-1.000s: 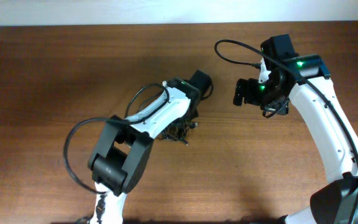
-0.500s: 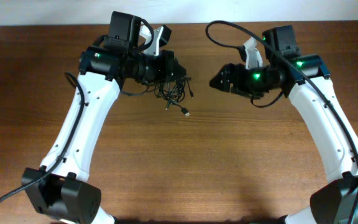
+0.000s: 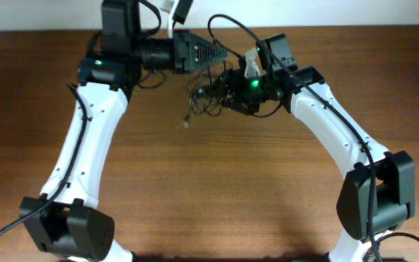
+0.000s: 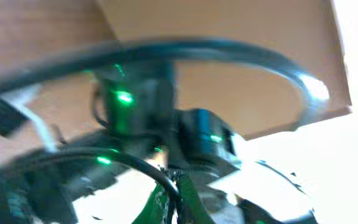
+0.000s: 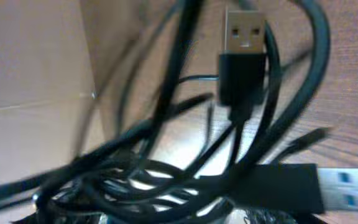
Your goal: Untangle cables
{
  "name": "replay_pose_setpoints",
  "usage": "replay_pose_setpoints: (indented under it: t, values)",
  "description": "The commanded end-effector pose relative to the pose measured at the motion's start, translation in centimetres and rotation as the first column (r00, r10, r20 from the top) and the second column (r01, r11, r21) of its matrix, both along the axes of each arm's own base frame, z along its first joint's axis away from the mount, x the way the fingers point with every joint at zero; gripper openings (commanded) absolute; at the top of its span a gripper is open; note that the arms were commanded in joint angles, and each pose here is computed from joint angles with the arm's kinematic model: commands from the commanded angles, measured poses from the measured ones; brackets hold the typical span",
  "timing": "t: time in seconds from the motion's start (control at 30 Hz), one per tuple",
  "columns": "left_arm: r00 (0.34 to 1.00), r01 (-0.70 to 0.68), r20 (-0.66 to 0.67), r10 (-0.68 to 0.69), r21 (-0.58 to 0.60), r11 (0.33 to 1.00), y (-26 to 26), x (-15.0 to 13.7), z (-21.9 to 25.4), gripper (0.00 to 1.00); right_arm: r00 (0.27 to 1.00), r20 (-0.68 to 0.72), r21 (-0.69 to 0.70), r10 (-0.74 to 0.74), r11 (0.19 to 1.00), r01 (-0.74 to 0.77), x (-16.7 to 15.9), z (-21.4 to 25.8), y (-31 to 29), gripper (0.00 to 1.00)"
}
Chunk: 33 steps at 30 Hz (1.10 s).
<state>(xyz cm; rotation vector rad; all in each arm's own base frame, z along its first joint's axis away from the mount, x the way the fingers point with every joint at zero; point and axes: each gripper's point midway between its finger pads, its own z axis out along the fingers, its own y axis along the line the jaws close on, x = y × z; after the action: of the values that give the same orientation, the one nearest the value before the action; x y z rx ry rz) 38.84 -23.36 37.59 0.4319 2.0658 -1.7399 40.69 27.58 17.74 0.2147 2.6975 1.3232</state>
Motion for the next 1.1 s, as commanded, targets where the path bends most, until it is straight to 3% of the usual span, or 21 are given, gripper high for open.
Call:
replay_pose_setpoints:
  t: [0.0, 0.03, 0.13, 0.2, 0.3, 0.4, 0.5, 0.53, 0.57, 0.63, 0.67, 0.73, 0.8, 0.83, 0.9, 0.97, 1.07]
  values:
    - [0.972, 0.218, -0.056, -0.229, -0.148, 0.965, -0.2, -3.6, 6.6, 0.00, 0.998, -0.018, -0.071, -0.058, 0.996, 0.057, 1.2, -2.3, -0.7, 0.67]
    - [0.969, 0.243, -0.016, -0.248, -0.151, 0.958, -0.1, -4.1, 8.4, 0.00, 0.998, -0.019, -0.081, -0.066, 0.995, 0.065, 1.3, -2.6, -0.9, 0.63]
    - [0.968, 0.214, 0.170, -0.182, -0.197, 0.957, 1.1, -5.7, 13.8, 0.00, 0.995, -0.028, -0.094, -0.095, 0.991, 0.092, 2.1, -3.3, -1.9, 0.22]
    - [0.980, 0.133, 0.174, -0.095, -0.224, 0.966, 3.7, -4.4, 14.6, 0.00, 0.992, -0.044, -0.100, -0.116, 0.989, 0.111, 2.4, -3.6, -3.1, 0.04]
    - [0.983, -0.039, 0.165, 0.085, -0.260, 0.965, 9.2, -1.3, 15.2, 0.00, 0.992, -0.066, -0.149, -0.105, 0.984, 0.094, 1.8, -4.5, -5.2, 0.04]
    - [0.931, -0.219, 0.231, 0.282, -0.263, 0.939, 16.2, 1.3, 15.1, 0.00, 0.992, -0.116, -0.242, -0.046, 0.970, 0.016, -0.2, -6.2, -9.1, 0.04]
    - [0.927, -0.290, 0.187, 0.324, -0.186, 0.939, 17.8, 4.4, 10.6, 0.00, 0.990, -0.138, -0.325, -0.018, 0.945, -0.028, -1.5, -7.1, -13.1, 0.04]
    - [0.902, -0.406, 0.103, 0.420, -0.139, 0.903, 18.8, 6.6, 7.0, 0.00, 0.992, -0.125, -0.353, -0.007, 0.935, -0.038, -1.8, -6.7, -14.6, 0.04]
    - [0.828, -0.560, 0.017, 0.560, -0.020, 0.829, 20.4, 8.5, 2.5, 0.00, 0.994, -0.106, -0.367, 0.001, 0.929, -0.040, -2.1, -5.9, -15.6, 0.04]
    - [0.701, -0.694, 0.027, 0.712, 0.254, 0.674, 23.0, 9.3, -4.1, 0.00, 0.997, -0.075, -0.384, 0.030, 0.922, -0.057, -3.0, -4.4, -16.7, 0.04]
    - [0.679, -0.692, 0.046, 0.732, 0.374, 0.618, 23.4, 8.7, -6.7, 0.00, 0.996, -0.062, -0.395, 0.059, 0.915, -0.079, -3.7, -3.6, -17.0, 0.04]
    - [0.697, -0.634, 0.072, 0.714, 0.526, 0.566, 22.6, 7.2, -9.7, 0.00, 0.994, -0.055, -0.404, 0.098, 0.908, -0.112, -5.0, -2.4, -17.0, 0.04]
    - [0.714, -0.516, 0.081, 0.695, 0.733, 0.444, 21.4, 4.4, -13.7, 0.00, 0.991, -0.061, -0.406, 0.123, 0.904, -0.137, -6.8, -0.9, -17.1, 0.04]
    - [0.729, -0.467, 0.082, 0.679, 0.786, 0.406, 20.4, 3.2, -14.6, 0.00, 0.991, -0.043, -0.407, 0.123, 0.904, -0.130, -7.2, -0.1, -17.1, 0.04]
    - [0.786, -0.412, 0.096, 0.610, 0.817, 0.403, 18.3, 2.3, -15.1, 0.00, 0.993, -0.015, -0.409, 0.119, 0.905, -0.115, -7.5, 1.2, -17.3, 0.04]
    - [0.772, -0.409, 0.135, 0.622, 0.854, 0.322, 19.3, 2.0, -15.6, 0.00, 0.997, 0.029, -0.411, 0.075, 0.910, -0.056, -7.5, 3.2, -18.8, 0.04]
    - [0.711, -0.396, 0.244, 0.659, 0.914, 0.090, 23.8, 1.2, -16.1, 0.00, 0.995, 0.090, -0.433, -0.047, 0.898, 0.081, -7.7, 6.1, -23.0, 0.04]
